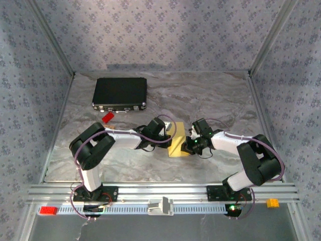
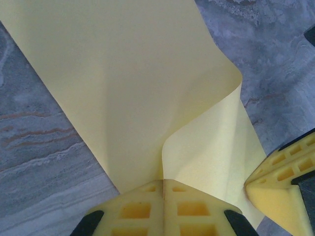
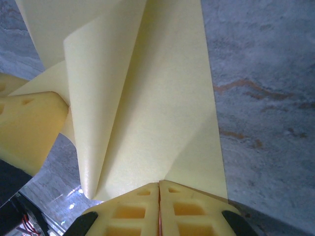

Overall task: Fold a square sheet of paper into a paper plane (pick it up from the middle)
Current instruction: Fold the triangle a second time at the center of the table.

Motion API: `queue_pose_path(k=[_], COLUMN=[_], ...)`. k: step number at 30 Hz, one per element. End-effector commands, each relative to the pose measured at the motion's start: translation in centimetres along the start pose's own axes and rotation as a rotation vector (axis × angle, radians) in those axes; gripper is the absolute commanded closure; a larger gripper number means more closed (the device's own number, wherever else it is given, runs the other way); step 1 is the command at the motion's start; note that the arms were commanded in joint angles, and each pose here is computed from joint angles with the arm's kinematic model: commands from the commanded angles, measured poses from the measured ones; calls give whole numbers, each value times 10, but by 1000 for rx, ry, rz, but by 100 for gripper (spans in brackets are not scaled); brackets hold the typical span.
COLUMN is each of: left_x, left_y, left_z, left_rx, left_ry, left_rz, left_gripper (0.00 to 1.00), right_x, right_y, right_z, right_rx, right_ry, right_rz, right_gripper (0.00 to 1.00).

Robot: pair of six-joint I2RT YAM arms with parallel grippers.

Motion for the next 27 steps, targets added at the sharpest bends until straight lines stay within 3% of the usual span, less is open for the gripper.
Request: queue_pose_path(k=[1, 27], left_x=[1, 12], left_y=[-7, -3], left_z=[-9, 2], left_rx=[23, 13], left_ry=[40, 4], left_rz=[-11, 27], left_gripper=[95, 96], right_x=[-2, -2], right_y=[7, 7], right_z=[-8, -8], right_rx=[14, 16], right_ry=[39, 38], right_rz=[26, 26], right_gripper=[91, 91])
Point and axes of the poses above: each hand's point on the last joint's axis, 136 mm out from that joint toward the fingers, its own x axis out along the fingers, its own z axis along the line the jaws close on, y = z × x, the point moved 7 cm from there along -x, back along the fingers, and after that the axes turned 11 degrees about -x, right-handed, at the moved point
